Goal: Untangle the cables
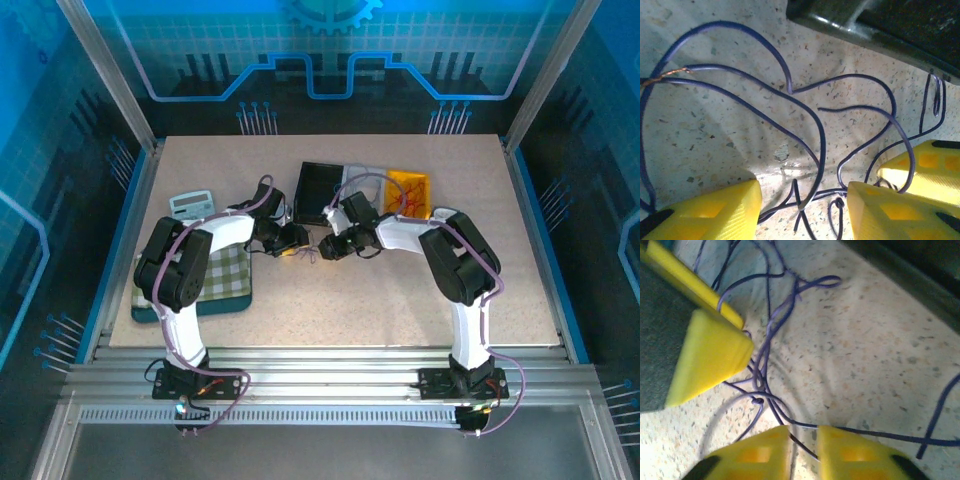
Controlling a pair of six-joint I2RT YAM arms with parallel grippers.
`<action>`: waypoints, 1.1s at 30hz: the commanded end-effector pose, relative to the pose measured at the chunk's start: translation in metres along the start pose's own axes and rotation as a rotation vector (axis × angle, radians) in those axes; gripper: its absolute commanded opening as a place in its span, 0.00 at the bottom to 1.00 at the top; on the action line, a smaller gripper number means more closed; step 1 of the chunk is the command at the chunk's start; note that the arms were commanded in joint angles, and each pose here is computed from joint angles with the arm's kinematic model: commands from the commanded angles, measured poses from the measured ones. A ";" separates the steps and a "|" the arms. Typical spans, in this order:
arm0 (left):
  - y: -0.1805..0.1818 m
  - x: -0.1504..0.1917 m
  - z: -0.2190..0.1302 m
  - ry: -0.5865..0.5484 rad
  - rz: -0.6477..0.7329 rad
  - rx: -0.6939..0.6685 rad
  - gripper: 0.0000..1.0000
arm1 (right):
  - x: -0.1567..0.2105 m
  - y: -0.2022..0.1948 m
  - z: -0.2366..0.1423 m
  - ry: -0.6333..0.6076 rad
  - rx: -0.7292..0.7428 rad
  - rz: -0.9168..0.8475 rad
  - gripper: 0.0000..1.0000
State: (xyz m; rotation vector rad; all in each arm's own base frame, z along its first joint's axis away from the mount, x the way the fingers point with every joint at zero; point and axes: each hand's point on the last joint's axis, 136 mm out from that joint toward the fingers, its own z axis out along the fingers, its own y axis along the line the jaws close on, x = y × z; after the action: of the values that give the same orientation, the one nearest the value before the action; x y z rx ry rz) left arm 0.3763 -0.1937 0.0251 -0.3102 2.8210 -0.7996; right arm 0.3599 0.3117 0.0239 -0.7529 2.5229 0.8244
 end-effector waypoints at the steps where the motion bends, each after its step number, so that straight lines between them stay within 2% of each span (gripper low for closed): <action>1: 0.011 0.005 -0.004 0.007 -0.038 -0.032 0.50 | -0.005 -0.004 -0.005 -0.025 0.018 -0.010 0.06; 3: 0.015 0.004 -0.003 0.006 -0.050 -0.055 0.48 | -0.008 -0.007 -0.015 -0.058 0.026 0.010 0.03; 6: 0.031 0.005 0.000 0.020 -0.086 -0.136 0.39 | -0.008 -0.018 -0.031 -0.110 0.050 0.063 0.02; 11: 0.050 0.008 0.005 0.046 -0.139 -0.229 0.36 | 0.000 -0.073 -0.070 -0.250 0.256 0.284 0.00; 16: 0.059 0.012 0.008 0.061 -0.170 -0.261 0.36 | 0.041 -0.141 -0.120 -0.371 0.449 0.631 0.00; 20: 0.064 0.014 0.008 0.063 -0.179 -0.271 0.36 | 0.072 -0.175 -0.159 -0.438 0.584 0.821 0.00; 25: 0.070 0.016 0.008 0.064 -0.195 -0.282 0.36 | 0.091 -0.199 -0.205 -0.517 0.723 0.920 0.00; 33: 0.076 0.015 0.008 0.064 -0.209 -0.292 0.36 | 0.113 -0.223 -0.257 -0.584 0.859 0.991 0.00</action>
State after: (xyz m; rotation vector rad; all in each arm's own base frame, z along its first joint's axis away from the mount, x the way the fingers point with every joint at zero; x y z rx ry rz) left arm 0.3820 -0.1828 0.0173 -0.4657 2.8673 -0.7036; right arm 0.3718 -0.0139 0.0647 0.8379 2.2660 0.2162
